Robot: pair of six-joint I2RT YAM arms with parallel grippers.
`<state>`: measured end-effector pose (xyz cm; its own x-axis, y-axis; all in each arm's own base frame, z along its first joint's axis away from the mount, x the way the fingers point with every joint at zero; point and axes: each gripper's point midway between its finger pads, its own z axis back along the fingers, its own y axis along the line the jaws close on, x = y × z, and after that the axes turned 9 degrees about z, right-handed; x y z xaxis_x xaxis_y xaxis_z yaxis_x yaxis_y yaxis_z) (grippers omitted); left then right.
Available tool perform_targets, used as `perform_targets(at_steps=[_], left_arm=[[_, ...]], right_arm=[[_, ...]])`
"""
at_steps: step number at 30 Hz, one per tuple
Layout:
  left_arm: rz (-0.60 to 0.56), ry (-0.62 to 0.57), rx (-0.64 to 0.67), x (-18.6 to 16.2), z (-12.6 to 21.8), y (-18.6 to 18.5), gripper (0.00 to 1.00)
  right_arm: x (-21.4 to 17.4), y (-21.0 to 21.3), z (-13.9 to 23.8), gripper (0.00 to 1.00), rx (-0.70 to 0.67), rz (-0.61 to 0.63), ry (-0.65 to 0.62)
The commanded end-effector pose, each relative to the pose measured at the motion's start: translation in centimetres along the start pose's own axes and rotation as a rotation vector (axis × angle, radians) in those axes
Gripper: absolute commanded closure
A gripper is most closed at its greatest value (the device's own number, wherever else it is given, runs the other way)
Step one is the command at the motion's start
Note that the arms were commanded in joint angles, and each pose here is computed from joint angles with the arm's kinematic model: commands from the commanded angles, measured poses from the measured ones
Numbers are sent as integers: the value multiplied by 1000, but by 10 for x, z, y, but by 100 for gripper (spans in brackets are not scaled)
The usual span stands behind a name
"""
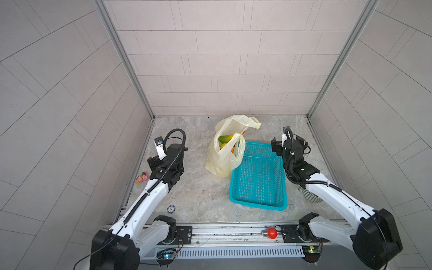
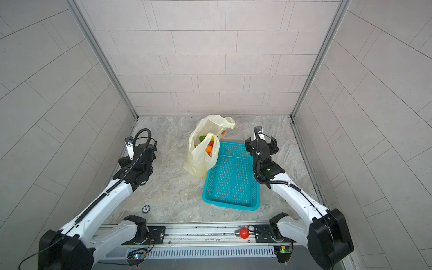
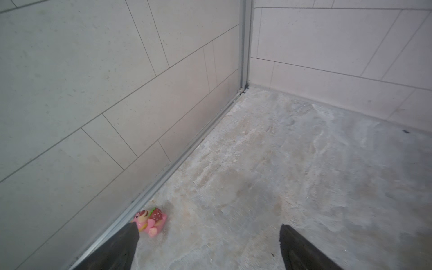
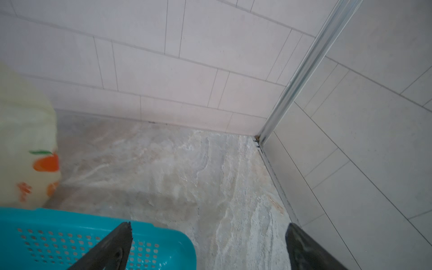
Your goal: Place the fruits into the plastic bag
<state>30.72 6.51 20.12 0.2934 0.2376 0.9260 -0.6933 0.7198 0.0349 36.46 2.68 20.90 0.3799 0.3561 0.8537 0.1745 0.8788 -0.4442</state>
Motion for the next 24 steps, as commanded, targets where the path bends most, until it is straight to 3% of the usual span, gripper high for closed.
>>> perform_targets(at_steps=[1,6,10,18,22,24], left_arm=[[-60,-73,112,5,-19,11,0],[-106,0,145,-30,-46,1,0],[-92,-5,69,-51,-61,-18,0],[-132,-69,-129,-57,-73,-63,0],[-81,-115,-227,-67,-77,-68,0],[-82,-75,-256,-72,-75,-68,0]], right_arm=[[-10,-19,-5,1,-178,-38,-61],[-57,-8,-12,0,-199,-52,-2],[-81,-6,-13,0,-213,-41,41],[-81,22,-28,1,-69,80,-45],[-90,10,-41,1,-63,2,-20],[-102,5,-50,1,-12,-74,3]])
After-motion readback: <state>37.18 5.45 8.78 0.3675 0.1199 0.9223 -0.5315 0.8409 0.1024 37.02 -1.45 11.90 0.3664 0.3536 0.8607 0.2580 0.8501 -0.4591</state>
